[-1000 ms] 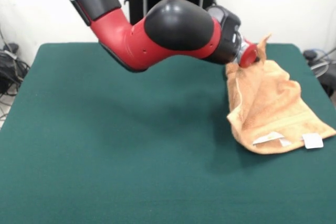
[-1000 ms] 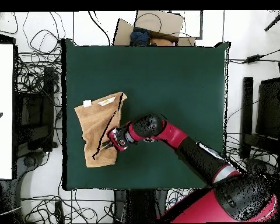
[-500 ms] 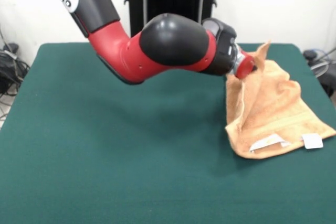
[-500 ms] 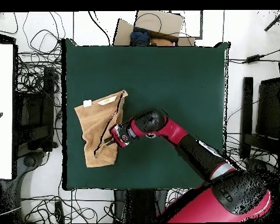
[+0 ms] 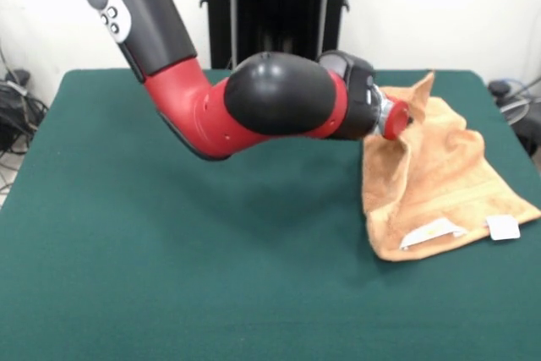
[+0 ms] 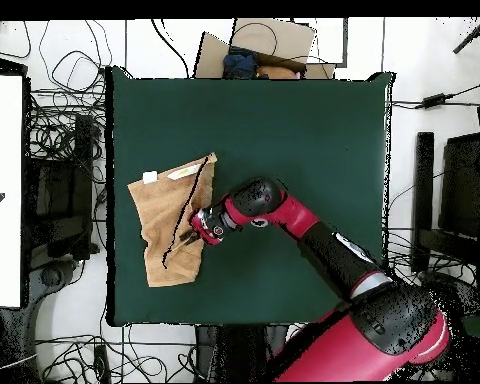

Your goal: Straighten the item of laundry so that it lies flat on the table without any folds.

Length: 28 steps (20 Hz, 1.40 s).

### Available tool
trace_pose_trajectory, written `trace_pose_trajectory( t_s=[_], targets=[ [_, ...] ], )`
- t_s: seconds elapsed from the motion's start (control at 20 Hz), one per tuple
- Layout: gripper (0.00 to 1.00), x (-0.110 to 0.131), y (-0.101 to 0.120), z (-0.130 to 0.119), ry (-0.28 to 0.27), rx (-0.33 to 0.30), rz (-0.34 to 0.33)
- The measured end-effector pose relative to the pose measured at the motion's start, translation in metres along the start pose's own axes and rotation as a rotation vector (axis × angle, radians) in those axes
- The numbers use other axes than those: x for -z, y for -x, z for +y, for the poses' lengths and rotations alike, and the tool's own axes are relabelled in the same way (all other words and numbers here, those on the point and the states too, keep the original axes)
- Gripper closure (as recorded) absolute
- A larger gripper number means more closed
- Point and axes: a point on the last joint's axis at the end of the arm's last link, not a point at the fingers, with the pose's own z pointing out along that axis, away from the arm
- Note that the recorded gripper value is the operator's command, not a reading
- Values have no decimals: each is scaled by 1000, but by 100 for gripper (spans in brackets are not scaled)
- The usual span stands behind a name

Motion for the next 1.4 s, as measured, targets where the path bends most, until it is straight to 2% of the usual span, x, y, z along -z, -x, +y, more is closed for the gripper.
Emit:
trace_pose_trajectory(
  t_s=[0.15, 0.4, 0.8, 1.4],
  targets=[
    [100, 1, 11, 6, -16, 59, 19],
    [100, 6, 22, 13, -33, 97, 29],
    [100, 15, 29, 20, -48, 99, 20],
    [100, 44, 18, 32, -93, 117, -11]
  ],
)
